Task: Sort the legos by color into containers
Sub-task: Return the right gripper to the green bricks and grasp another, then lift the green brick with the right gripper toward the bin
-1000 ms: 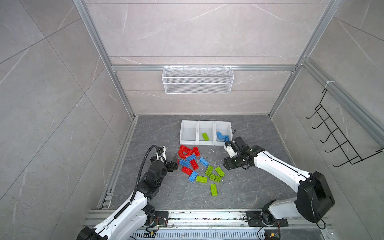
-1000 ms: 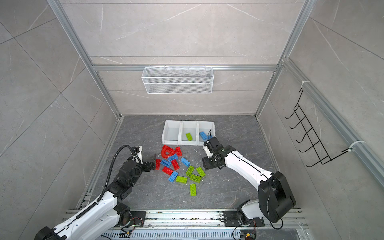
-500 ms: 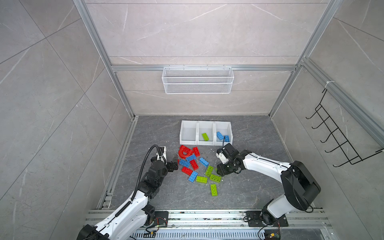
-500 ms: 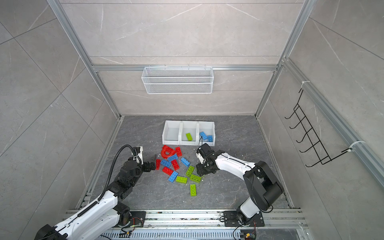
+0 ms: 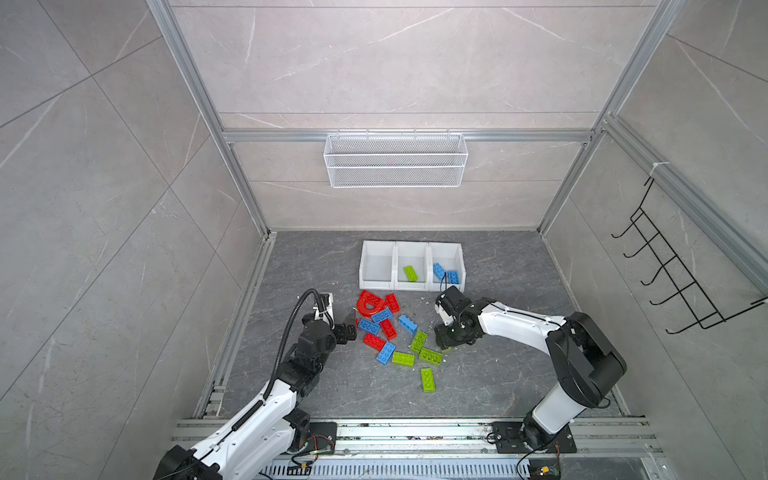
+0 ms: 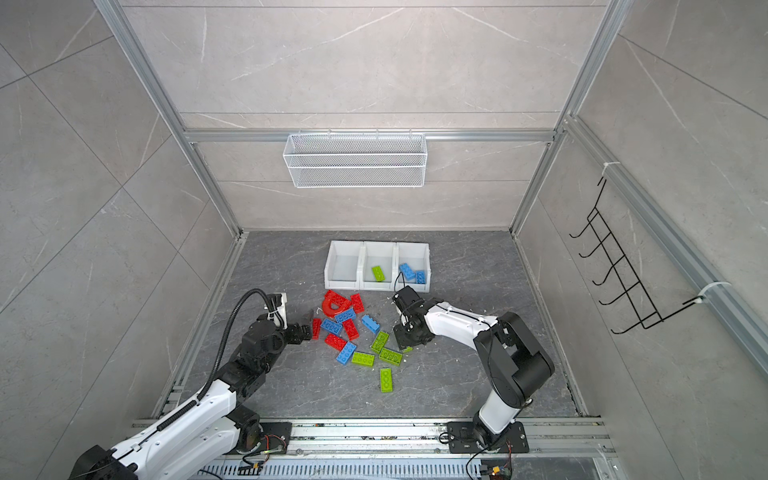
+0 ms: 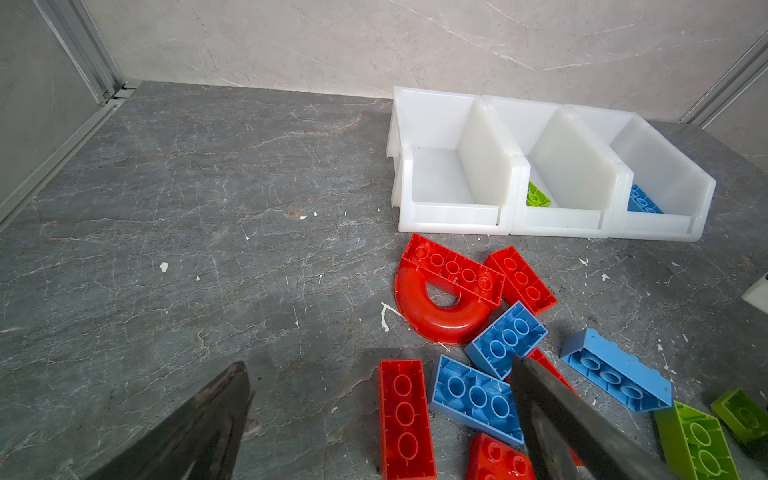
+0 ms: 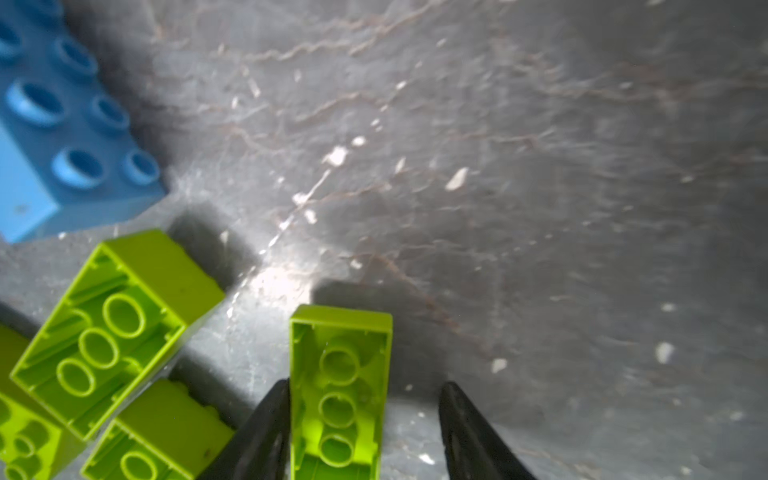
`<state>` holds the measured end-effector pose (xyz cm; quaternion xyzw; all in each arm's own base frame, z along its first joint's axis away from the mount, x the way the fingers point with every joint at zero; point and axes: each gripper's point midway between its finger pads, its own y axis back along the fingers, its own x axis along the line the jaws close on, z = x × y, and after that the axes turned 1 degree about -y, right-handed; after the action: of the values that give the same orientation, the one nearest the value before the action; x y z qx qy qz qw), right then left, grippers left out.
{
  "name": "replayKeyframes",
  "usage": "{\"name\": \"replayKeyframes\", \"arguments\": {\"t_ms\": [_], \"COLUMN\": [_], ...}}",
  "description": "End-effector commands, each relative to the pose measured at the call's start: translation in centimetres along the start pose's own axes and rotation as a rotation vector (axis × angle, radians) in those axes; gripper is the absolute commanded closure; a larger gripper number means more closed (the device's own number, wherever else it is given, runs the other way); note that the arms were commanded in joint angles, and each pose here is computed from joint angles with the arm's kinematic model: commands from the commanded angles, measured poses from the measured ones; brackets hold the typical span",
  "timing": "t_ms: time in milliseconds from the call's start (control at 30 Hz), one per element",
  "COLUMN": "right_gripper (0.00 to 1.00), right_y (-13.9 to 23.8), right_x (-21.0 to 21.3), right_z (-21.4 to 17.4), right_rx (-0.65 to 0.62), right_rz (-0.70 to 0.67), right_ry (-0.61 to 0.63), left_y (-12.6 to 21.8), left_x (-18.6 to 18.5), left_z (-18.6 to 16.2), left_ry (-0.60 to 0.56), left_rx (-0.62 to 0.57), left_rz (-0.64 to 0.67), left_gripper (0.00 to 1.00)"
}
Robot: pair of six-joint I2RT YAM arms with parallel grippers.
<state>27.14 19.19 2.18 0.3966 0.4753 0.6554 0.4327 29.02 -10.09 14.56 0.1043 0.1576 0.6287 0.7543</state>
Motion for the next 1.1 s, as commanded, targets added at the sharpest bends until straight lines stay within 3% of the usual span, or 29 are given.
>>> {"name": "replayKeyframes", "arguments": {"t_ms": [0, 267, 733, 867, 1067], "right_gripper": [0.4, 0.39, 0.4, 0.5, 0.77], "right_y": [1.3, 4.1, -0.1, -0.6, -0.2], "right_x": [-2.0, -2.0, -2.5, -2.0, -1.1], "right_z": [1.1, 1.8, 1.0, 1.0, 2.0], "right_rx": [-0.034, -0.112, 0.015, 0.02, 0.0], "right_rz": [-0.041, 0.018, -0.071, -0.076, -0.054], "right_ry": [-0.081, -0.109, -0.086, -0.071, -0.059], "left_y": [0.3, 0.4, 0.5, 0.5, 0.7], "left_x": [-0.1, 0.0, 0.1, 0.2, 0.4], "left_z": [2.1, 2.1, 2.1, 2.1, 2.4], "left_ry": [-0.004, 0.001, 0.001, 0.002, 0.012], "left_rx": [-0.053, -0.056, -0.058, -0.06, -0.071], "left_rz": [0.004, 0.009, 0.012, 0.013, 0.023], "left_gripper": [0.0, 0.0, 0.0, 0.0, 0.0]}}
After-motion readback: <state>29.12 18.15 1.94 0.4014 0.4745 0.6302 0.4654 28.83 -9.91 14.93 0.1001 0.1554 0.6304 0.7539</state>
